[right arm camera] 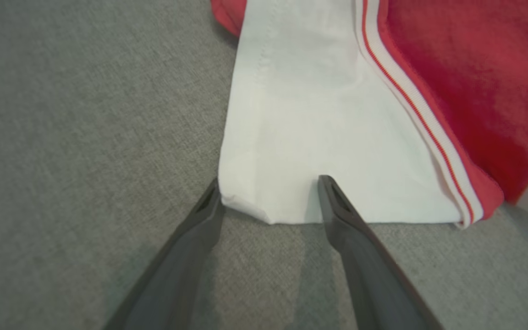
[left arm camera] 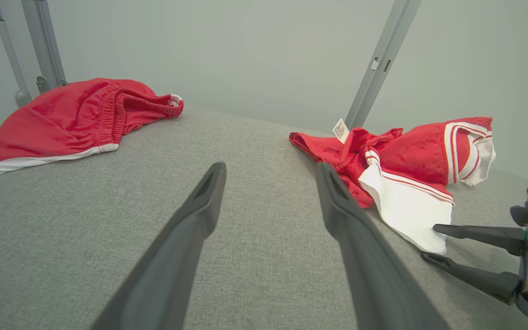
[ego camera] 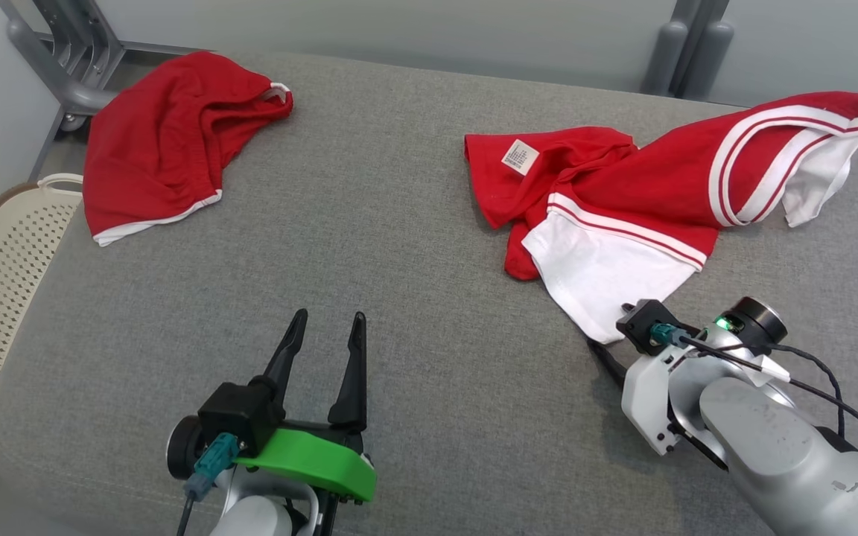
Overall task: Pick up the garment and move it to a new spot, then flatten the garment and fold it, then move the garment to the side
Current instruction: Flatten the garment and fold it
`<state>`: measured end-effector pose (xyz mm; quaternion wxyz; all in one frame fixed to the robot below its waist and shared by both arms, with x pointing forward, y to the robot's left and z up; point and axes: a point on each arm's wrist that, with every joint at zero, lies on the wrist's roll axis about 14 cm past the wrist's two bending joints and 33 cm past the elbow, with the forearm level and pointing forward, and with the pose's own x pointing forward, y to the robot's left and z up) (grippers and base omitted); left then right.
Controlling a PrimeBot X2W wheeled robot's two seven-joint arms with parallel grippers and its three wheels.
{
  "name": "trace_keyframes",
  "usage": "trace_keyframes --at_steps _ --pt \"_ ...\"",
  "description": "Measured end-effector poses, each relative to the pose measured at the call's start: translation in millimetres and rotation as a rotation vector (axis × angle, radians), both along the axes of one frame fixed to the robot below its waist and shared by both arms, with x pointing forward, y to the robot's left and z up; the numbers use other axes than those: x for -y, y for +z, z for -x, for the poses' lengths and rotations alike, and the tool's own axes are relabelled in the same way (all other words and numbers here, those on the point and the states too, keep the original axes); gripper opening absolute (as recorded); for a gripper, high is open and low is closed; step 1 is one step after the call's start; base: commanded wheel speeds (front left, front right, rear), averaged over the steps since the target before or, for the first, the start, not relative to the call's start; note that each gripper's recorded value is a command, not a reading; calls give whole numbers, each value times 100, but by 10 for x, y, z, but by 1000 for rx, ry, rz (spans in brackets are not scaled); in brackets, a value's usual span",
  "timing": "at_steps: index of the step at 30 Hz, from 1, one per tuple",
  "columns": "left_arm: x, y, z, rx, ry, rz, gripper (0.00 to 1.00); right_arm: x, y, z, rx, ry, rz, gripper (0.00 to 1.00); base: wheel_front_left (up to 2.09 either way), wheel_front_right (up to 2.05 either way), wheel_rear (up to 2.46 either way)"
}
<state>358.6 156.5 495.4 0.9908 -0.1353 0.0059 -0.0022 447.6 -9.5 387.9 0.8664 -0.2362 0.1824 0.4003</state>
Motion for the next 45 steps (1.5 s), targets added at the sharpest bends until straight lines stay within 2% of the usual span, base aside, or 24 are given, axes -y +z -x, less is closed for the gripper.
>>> trace_keyframes --at_steps 1,2,4,5,6,14,20,25,34,45 --pt "-1 -5 0 -2 0 0 100 1 -4 -9 -1 3 5 78 0 0 0" --pt "-3 -8 0 -2 1 -1 100 -3 -9 -14 -2 7 8 48 0 0 0" --pt "-7 -5 -6 -1 4 0 100 -16 -8 -29 -2 12 11 25 0 0 0" --pt "-7 -5 -9 -1 4 0 100 -12 -12 -35 -2 14 16 4 0 0 0" --pt "-8 -3 -13 0 5 0 100 -5 -19 -37 -3 15 19 0 0 0 0" --pt "21 -1 -54 3 -6 -1 100 187 72 -162 47 -8 15 0 0 0 0" --pt "124 18 -94 11 -35 3 100 526 303 -279 133 -58 -7 0 0 0 0" --pt "243 18 -135 13 -73 7 100 836 483 -238 188 -118 -45 0 0 0 0" --pt "525 34 -244 22 -159 16 100 1477 780 63 261 -256 -25 0 0 0 0" --pt "810 -2 -350 16 -249 22 100 2178 751 541 232 -483 34 0 0 0 0"
